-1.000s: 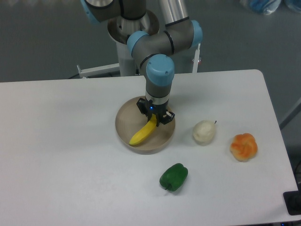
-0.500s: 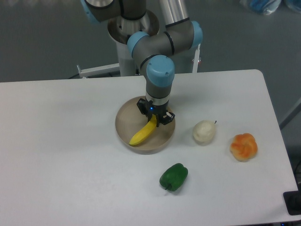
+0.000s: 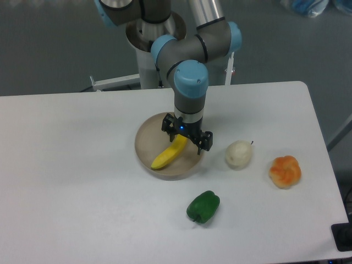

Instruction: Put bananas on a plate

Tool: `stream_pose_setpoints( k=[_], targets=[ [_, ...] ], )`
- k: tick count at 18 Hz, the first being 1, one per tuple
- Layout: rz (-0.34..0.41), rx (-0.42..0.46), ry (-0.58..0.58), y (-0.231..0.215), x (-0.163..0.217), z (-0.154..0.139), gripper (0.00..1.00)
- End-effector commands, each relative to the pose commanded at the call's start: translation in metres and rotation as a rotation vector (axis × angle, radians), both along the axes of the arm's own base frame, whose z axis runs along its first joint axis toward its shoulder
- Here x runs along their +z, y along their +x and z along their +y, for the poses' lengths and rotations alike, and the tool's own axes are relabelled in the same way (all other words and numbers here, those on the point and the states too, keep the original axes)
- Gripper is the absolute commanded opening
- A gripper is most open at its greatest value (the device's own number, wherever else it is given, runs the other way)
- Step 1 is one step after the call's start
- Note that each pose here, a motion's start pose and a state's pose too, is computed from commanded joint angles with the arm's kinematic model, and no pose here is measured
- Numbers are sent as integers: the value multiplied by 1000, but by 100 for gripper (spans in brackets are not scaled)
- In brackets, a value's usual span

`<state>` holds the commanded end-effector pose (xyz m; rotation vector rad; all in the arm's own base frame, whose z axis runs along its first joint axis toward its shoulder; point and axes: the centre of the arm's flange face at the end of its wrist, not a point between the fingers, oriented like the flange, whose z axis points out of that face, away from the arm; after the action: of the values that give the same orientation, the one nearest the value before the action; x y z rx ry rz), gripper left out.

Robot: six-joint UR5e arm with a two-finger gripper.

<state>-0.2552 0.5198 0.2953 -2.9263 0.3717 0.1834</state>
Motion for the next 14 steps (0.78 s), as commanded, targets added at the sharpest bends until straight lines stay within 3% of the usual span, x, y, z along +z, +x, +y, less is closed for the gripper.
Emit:
stream_pose_setpoints(
  k=[9, 14],
  targets=[
    [125, -2, 123, -81, 65, 66, 100],
    [167, -62, 113, -122, 65, 66, 100]
  ],
)
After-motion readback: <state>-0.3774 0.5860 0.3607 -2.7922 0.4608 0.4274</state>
